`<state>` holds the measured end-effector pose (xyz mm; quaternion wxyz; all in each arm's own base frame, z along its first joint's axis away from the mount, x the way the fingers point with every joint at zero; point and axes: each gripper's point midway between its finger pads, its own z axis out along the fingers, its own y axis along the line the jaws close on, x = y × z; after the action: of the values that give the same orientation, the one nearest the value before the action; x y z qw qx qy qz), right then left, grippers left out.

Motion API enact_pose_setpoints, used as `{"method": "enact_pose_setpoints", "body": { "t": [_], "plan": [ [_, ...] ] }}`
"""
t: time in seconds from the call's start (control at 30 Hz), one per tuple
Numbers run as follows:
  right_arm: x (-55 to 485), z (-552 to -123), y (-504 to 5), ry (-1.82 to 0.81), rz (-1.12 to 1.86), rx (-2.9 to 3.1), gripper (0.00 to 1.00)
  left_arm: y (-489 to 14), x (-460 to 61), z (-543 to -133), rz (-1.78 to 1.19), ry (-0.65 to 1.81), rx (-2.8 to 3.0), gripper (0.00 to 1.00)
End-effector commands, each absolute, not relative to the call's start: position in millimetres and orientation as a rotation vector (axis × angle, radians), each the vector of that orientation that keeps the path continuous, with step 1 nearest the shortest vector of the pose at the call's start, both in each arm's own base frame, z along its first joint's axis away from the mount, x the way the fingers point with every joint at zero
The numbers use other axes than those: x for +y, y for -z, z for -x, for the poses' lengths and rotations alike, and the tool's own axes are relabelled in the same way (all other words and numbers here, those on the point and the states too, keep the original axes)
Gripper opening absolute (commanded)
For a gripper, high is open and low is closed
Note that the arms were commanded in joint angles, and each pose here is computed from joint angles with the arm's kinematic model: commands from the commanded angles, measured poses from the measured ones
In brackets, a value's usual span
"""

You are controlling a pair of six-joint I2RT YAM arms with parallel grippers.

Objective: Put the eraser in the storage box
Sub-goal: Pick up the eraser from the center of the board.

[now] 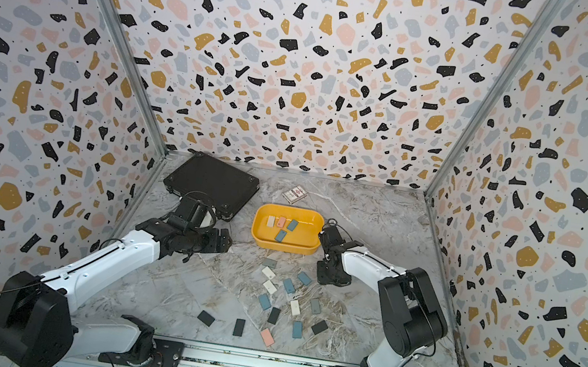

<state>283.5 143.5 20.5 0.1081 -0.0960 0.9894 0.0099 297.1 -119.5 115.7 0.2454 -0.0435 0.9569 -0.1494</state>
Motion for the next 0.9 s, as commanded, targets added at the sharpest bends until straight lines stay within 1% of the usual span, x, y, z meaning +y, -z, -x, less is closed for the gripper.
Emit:
{"method": "enact_pose_setpoints", "body": {
  "t": [0.0, 0.07, 0.17, 0.23, 0.33, 0.5, 0.7, 0.87],
  "plan": [
    [137.4, -275.4, -10.8, -0.008, 0.284, 2.951, 0.4, -120.1, -119.1, -302.0, 0.117, 0.413, 2.587, 0.95],
    [137.3, -275.7, -10.1, -0.002, 0.291, 2.951, 0.37, -119.1, -118.9, -301.6, 0.115, 0.41, 2.59, 0.95],
    [138.2, -275.0, -9.2, -0.007, 0.298, 2.958, 0.28, -119.6, -118.9, -302.0, 0.113, 0.409, 2.588, 0.95],
    [139.1, -275.2, -10.3, -0.017, 0.294, 2.956, 0.21, -119.6, -118.5, -301.9, 0.115, 0.407, 2.588, 0.95],
    [138.5, -274.8, -13.5, -0.019, 0.291, 2.952, 0.14, -120.7, -118.0, -302.3, 0.111, 0.402, 2.585, 0.95],
    [134.1, -278.6, -35.2, 0.005, 0.286, 2.903, 0.11, -125.7, -117.5, -303.7, 0.102, 0.395, 2.576, 0.95],
    [131.4, -288.7, -94.2, 0.007, 0.288, 2.791, 0.11, -136.5, -114.2, -311.1, 0.082, 0.357, 2.554, 0.95],
    [143.8, -298.8, -132.5, -0.057, 0.3, 2.726, 0.11, -162.8, -110.6, -331.0, 0.133, 0.356, 2.488, 0.96]
  ]
}}
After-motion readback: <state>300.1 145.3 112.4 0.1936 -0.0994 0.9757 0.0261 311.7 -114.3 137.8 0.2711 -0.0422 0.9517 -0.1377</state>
